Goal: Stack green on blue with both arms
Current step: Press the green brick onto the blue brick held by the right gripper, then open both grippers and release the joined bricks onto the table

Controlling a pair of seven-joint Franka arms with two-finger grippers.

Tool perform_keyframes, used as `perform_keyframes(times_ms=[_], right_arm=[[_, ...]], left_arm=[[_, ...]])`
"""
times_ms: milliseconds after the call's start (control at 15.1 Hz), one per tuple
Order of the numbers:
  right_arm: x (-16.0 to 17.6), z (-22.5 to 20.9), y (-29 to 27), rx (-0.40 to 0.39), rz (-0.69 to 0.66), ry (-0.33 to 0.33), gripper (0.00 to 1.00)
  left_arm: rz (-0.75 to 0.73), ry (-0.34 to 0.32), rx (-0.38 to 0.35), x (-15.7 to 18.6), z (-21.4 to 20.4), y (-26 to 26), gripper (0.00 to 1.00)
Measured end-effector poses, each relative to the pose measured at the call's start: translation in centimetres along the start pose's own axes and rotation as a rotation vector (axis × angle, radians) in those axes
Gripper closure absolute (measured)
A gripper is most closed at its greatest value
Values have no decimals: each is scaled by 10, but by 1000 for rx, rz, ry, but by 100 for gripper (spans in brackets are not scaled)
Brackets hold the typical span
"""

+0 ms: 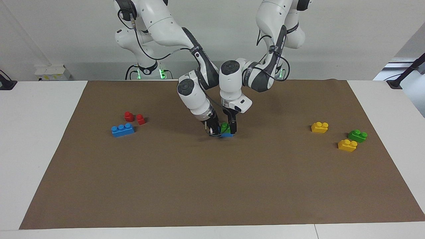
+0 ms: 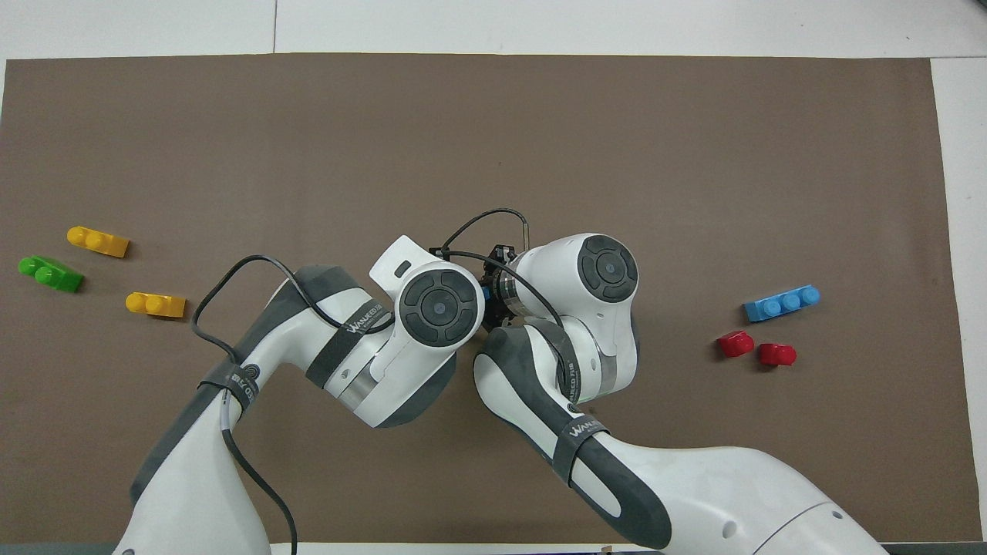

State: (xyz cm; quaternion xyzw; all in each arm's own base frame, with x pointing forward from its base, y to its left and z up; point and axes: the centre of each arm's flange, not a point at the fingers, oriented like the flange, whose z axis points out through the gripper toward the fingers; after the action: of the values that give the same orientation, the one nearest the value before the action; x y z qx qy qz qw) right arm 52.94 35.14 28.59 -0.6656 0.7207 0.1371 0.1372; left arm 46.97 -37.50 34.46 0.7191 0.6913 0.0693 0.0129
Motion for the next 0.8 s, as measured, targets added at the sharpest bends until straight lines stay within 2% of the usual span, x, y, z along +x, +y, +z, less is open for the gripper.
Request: perform_keyframes(times_ms=[133, 398, 598, 730, 797], right_arm=[[7, 2, -1, -3, 10, 7, 32], [16, -3, -10, -14, 30, 9, 28], [37, -25, -34, -33, 55, 9, 30], [62, -49, -54, -49, 45, 2, 20], [77, -62, -63, -57, 30, -3, 20]], left_arm=[[23, 7, -1, 14, -7, 9, 0], [133, 24, 4, 74, -22, 41, 0], [232, 34, 18, 120, -17, 63, 0], [297, 38, 26, 151, -13, 75, 0], [324, 40, 30, 166, -12, 81, 0]])
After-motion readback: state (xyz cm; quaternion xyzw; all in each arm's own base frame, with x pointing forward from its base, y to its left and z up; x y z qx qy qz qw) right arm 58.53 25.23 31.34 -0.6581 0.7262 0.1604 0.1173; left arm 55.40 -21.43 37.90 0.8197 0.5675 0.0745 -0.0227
